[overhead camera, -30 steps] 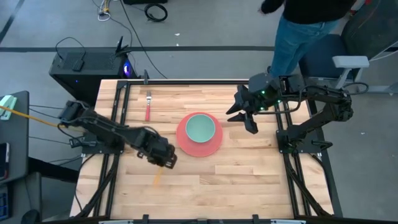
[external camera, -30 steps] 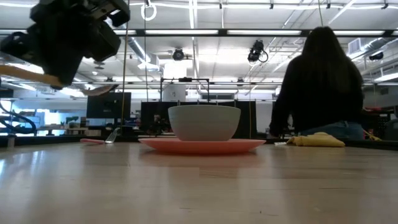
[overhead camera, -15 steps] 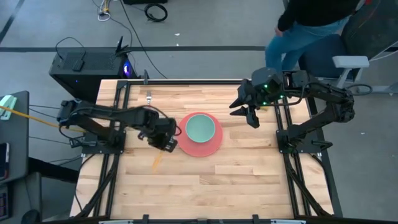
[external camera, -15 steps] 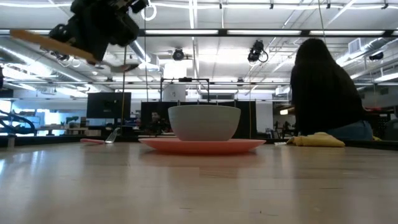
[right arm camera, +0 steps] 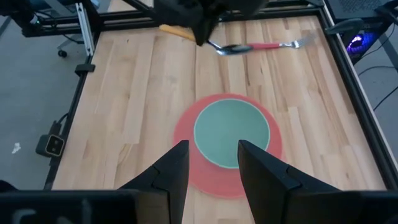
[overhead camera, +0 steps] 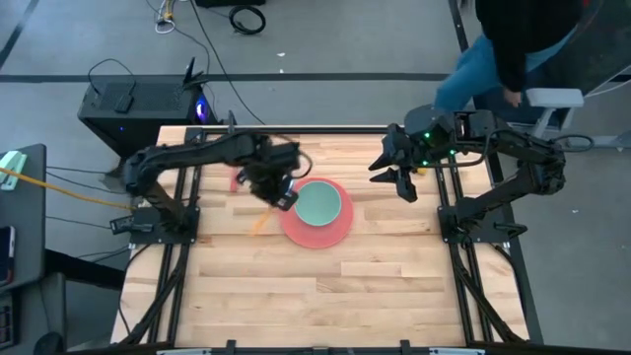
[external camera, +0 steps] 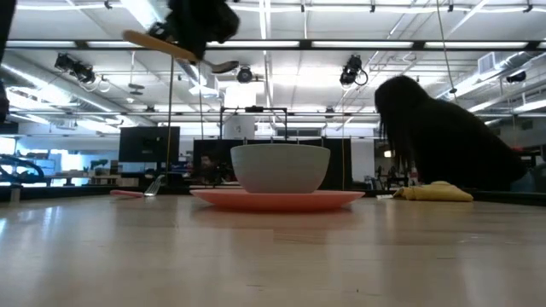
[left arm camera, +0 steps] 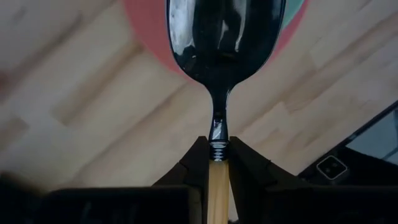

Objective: Set table place
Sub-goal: Put the orange spoon into the green bowl

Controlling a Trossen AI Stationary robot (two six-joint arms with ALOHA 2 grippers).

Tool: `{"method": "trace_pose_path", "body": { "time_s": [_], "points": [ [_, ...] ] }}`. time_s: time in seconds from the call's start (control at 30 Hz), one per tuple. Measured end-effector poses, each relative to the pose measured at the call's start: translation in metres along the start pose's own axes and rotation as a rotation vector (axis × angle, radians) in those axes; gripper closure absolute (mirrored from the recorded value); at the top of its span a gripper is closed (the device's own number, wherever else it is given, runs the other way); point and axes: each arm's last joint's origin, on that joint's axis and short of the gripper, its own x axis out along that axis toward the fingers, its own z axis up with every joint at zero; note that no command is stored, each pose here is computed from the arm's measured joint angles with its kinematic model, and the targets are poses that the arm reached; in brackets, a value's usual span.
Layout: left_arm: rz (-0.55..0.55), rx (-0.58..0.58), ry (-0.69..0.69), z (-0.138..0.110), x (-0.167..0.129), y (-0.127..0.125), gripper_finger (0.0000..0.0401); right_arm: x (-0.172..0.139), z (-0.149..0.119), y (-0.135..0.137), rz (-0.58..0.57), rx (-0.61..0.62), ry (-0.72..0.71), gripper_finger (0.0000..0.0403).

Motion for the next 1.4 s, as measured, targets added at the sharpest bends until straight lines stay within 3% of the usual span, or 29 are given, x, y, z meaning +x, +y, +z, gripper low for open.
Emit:
{"method": "trace_pose_path", "body": {
  "time_s": [0.3,0.53,1.03,1.4],
  "points": [
    [0.09,0.133,0.107,0.056,0.024,-0.024,0.0351,-0.005,-0.003,0.001,0.0,0.001,0.006,0.0259],
    [0.071,0.176,0.164,0.082,0.057,-0.039,0.0348,-0.005,-0.004,0.001,0.0,0.003,0.021,0.0259],
    [0.099,0.153,0.3,0.102,0.114,-0.036,0.0347,-0.005,-0.006,0.001,0.0,0.006,0.041,0.0259],
    [0.101,0.163,0.311,0.107,0.12,-0.032,0.0346,-0.005,-0.006,0.001,0.0,0.006,0.041,0.0259]
  ]
}}
